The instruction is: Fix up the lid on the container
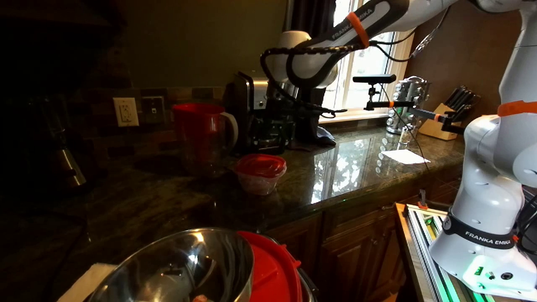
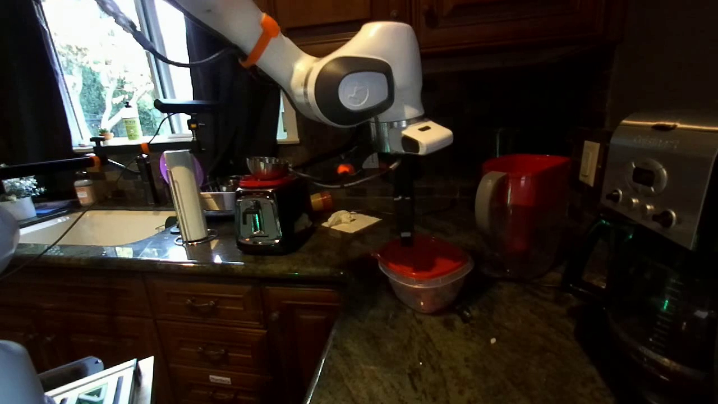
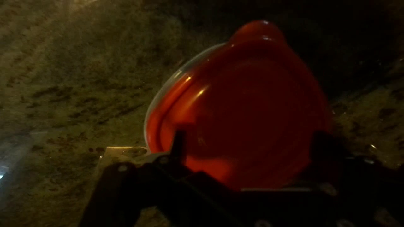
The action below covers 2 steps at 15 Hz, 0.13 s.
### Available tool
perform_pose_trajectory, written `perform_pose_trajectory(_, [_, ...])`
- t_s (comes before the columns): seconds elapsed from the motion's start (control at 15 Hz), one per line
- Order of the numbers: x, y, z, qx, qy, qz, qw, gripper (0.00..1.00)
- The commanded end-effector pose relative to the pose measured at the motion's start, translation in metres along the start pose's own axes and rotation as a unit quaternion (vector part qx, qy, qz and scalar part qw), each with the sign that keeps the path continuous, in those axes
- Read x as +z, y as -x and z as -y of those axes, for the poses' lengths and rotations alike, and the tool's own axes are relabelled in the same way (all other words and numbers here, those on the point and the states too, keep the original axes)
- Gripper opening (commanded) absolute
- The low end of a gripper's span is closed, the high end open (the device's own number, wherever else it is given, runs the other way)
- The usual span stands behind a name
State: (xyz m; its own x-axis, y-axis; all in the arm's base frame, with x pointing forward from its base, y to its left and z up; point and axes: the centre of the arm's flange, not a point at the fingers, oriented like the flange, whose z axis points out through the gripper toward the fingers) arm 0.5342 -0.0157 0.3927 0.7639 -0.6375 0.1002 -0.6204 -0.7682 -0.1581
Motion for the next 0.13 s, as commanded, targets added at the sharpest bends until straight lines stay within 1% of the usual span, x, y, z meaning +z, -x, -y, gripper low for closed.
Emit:
perform_pose_trajectory(0.0, [-0.033, 0.036, -0.041, -0.054, -0.002, 0.001, 0.9985, 1.0])
perform_pose_trajectory(0.07, [-0.019, 0.013, -0.013, -0.025, -0.003, -0.004, 0.9997, 1.0])
